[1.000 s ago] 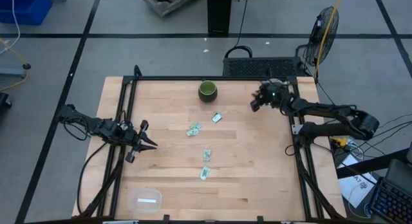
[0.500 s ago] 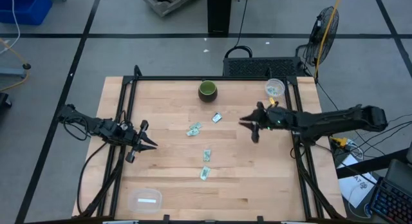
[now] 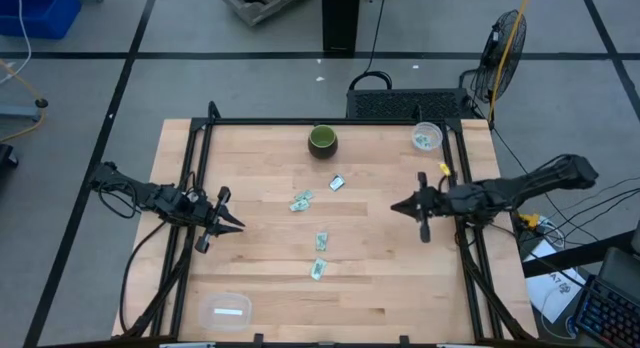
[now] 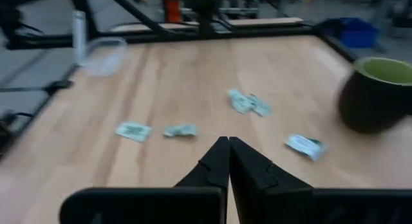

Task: Pick and place items into bin
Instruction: Put the stevia packet into the bottom transparent bin

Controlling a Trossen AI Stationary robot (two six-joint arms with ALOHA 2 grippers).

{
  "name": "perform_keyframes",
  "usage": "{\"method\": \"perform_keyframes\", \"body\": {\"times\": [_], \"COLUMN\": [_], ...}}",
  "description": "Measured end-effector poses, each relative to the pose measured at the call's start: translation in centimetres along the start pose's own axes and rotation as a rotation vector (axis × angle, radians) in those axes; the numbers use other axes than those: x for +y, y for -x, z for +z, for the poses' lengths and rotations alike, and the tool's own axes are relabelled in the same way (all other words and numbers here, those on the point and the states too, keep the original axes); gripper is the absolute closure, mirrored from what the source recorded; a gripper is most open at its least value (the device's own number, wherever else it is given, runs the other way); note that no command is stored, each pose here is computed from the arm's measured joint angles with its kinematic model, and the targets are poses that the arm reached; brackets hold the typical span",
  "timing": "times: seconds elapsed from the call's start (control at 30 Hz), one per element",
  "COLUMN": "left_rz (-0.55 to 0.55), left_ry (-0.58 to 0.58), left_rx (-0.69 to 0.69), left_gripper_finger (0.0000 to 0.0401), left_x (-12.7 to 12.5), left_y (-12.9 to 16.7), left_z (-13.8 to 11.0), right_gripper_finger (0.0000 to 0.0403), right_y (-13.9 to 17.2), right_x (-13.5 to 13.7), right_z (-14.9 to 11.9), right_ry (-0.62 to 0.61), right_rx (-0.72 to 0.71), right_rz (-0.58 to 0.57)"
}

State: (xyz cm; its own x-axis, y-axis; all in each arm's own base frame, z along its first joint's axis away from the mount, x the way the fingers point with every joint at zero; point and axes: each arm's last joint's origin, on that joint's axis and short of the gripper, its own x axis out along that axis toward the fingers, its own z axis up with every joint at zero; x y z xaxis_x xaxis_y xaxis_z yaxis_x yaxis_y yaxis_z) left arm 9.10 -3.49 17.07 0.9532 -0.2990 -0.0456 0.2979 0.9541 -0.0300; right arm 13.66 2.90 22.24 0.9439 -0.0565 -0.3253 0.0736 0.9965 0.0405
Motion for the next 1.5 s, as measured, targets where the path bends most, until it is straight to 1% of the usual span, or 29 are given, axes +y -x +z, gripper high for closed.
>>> {"method": "perform_keyframes", "body": {"times": [0.1, 0.3, 0.5, 0.6, 0.7, 0.8, 0.83, 0.9, 1.07, 1.2, 1.3, 1.4, 1.5], "left_rz": [0.0, 0.0, 0.0, 0.0, 0.0, 0.0, 0.0, 0.0, 0.0, 0.0, 0.0, 0.0, 0.0], "left_ry": [0.0, 0.0, 0.0, 0.0, 0.0, 0.0, 0.0, 0.0, 0.0, 0.0, 0.0, 0.0, 0.0], "left_rx": [0.0, 0.0, 0.0, 0.0, 0.0, 0.0, 0.0, 0.0, 0.0, 0.0, 0.0, 0.0, 0.0], "left_gripper_finger": [0.0339, 0.0339, 0.0339, 0.0339, 0.0339, 0.0339, 0.0339, 0.0339, 0.0338, 0.0338, 0.0338, 0.0338, 0.0339], "left_x": [0.0, 0.0, 0.0, 0.0, 0.0, 0.0, 0.0, 0.0, 0.0, 0.0, 0.0, 0.0, 0.0], "left_y": [0.0, 0.0, 0.0, 0.0, 0.0, 0.0, 0.0, 0.0, 0.0, 0.0, 0.0, 0.0, 0.0], "left_z": [0.0, 0.0, 0.0, 0.0, 0.0, 0.0, 0.0, 0.0, 0.0, 0.0, 0.0, 0.0, 0.0], "right_gripper_finger": [0.0402, 0.0402, 0.0402, 0.0402, 0.0402, 0.0403, 0.0403, 0.0403, 0.0403, 0.0403, 0.0403, 0.0403, 0.0403], "right_y": [1.0, 2.7, 4.6, 5.1, 5.3, 5.3, 5.1, 4.6, 3.1, 2.6, 2.6, 2.6, 2.6], "right_x": [0.0, 0.0, -0.7, -1.1, -1.2, -1.2, -1.1, -1.0, -0.8, -0.7, -0.7, -0.7, -0.9], "right_z": [-0.3, -0.1, -0.6, -1.3, -1.7, -2.0, -2.4, -3.3, -5.5, -6.1, -6.1, -6.0, -5.9], "right_ry": [0.019, 0.044, 0.053, 0.064, 0.038, -0.019, -0.012, 0.013, 0.023, 0.023, 0.035, 0.069, 0.059], "right_rx": [0.002, -0.049, -0.07, -0.107, -0.202, -0.313, -0.32, -0.306, -0.278, -0.314, -0.315, -0.328, -0.346], "right_rz": [-0.029, 0.06, 0.076, 0.081, 0.105, 0.14, 0.157, 0.183, 0.18, 0.183, 0.18, 0.159, 0.08]}}
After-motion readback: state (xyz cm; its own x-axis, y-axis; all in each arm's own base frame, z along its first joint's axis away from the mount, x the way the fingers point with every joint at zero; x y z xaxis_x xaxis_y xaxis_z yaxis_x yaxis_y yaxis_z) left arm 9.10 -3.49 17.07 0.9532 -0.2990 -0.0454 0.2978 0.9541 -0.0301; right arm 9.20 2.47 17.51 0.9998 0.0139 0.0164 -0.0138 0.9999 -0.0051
